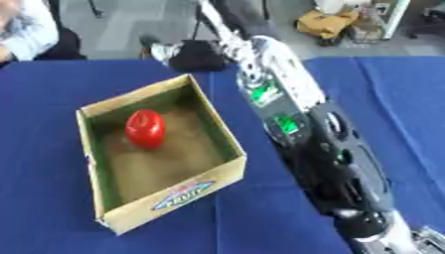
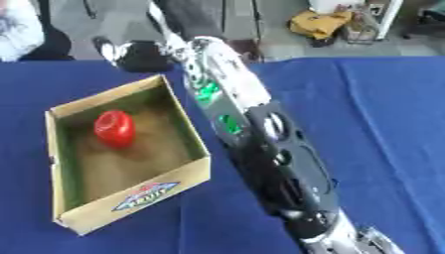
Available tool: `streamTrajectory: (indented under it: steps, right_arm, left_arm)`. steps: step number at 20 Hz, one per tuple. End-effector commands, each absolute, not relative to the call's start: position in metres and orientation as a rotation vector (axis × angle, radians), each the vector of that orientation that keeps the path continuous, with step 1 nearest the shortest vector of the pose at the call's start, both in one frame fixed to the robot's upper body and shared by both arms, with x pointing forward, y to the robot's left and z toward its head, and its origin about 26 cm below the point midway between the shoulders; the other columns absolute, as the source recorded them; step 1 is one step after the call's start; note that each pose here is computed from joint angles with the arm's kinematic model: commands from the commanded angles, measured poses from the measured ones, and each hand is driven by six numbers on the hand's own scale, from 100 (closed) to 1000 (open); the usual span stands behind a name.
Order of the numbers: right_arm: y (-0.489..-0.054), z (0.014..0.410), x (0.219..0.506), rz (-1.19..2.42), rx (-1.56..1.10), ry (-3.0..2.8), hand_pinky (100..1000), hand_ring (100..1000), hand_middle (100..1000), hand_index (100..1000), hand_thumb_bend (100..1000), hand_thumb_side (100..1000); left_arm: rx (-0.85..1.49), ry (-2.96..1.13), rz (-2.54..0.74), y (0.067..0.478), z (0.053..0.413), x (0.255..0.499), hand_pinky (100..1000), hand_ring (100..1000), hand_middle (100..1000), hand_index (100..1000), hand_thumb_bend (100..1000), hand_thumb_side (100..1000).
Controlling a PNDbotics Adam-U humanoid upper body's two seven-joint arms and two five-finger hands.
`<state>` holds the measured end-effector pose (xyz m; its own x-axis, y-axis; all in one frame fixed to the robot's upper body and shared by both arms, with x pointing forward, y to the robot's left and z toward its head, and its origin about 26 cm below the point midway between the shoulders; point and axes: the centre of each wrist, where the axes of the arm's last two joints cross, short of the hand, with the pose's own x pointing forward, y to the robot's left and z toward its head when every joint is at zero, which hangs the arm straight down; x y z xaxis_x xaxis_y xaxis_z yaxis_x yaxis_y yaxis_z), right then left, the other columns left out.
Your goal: Pick up objects on the table and place them in the box.
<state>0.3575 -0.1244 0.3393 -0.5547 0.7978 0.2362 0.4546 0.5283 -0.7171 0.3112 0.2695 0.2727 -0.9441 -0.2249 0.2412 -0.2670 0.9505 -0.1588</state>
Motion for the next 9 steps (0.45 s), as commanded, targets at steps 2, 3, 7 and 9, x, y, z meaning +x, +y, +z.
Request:
streamTrajectory:
  steps: [2, 3, 7, 9]
  right_arm:
    - [-0.154, 0.363, 0.326, 0.620, -1.008, -2.379, 806, 700, 802, 926, 456, 510]
    - [-0.160, 0.365, 0.320, 0.592, -1.006, -2.398, 796, 690, 798, 936, 451, 458]
    - [-0.182, 0.370, 0.297, 0.504, -0.976, -2.480, 784, 685, 784, 908, 385, 448]
    - [-0.191, 0.373, 0.294, 0.434, -0.981, -2.546, 765, 694, 786, 899, 246, 470]
  left_arm:
    - [0.406, -2.916, 0.266, 0.275, 0.281, 0.307, 664, 877, 826, 877, 100, 959]
    - [0.409, -2.917, 0.266, 0.276, 0.281, 0.307, 664, 876, 826, 877, 100, 958]
    - [0.414, -2.921, 0.266, 0.276, 0.282, 0.307, 665, 876, 826, 876, 100, 957]
    - [0.413, -2.926, 0.264, 0.276, 0.283, 0.307, 666, 876, 826, 877, 100, 957]
